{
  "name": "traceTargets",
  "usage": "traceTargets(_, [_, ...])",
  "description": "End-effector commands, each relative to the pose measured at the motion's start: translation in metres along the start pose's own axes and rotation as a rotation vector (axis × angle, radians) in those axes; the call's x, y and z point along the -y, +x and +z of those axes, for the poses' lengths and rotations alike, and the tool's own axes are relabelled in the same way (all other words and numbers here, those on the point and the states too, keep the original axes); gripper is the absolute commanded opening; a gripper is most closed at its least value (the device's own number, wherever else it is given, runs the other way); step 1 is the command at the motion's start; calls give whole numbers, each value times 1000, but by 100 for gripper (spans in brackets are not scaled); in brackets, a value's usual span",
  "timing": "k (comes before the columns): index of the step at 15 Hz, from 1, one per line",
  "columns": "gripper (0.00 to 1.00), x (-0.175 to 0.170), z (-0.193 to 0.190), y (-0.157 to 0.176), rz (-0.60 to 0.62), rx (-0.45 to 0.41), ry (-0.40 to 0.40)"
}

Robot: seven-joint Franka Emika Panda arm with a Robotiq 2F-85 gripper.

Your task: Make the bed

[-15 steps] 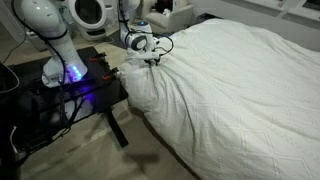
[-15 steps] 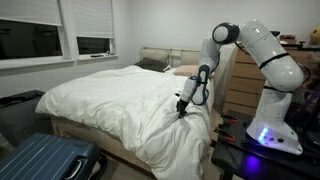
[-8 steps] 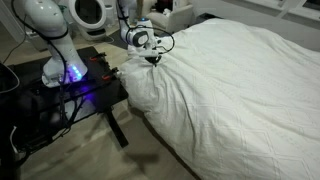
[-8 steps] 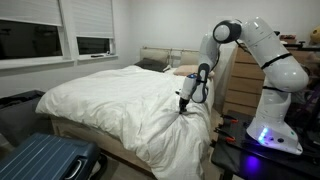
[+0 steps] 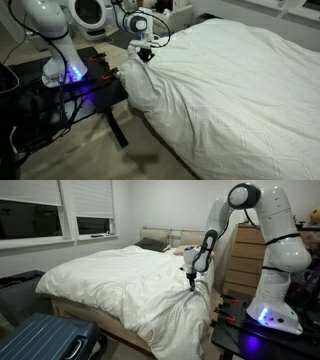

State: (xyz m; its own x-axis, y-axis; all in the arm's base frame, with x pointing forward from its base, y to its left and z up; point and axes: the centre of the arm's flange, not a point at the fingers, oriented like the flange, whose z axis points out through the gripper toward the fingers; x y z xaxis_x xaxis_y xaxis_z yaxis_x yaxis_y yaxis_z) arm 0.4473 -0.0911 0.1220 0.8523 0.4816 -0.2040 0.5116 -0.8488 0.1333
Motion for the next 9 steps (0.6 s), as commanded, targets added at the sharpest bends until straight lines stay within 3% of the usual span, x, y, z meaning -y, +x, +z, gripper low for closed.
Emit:
traceTargets(1, [1, 32, -54, -41, 38, 85, 103])
traceTargets(9, [1, 59, -100, -61, 8, 162, 181])
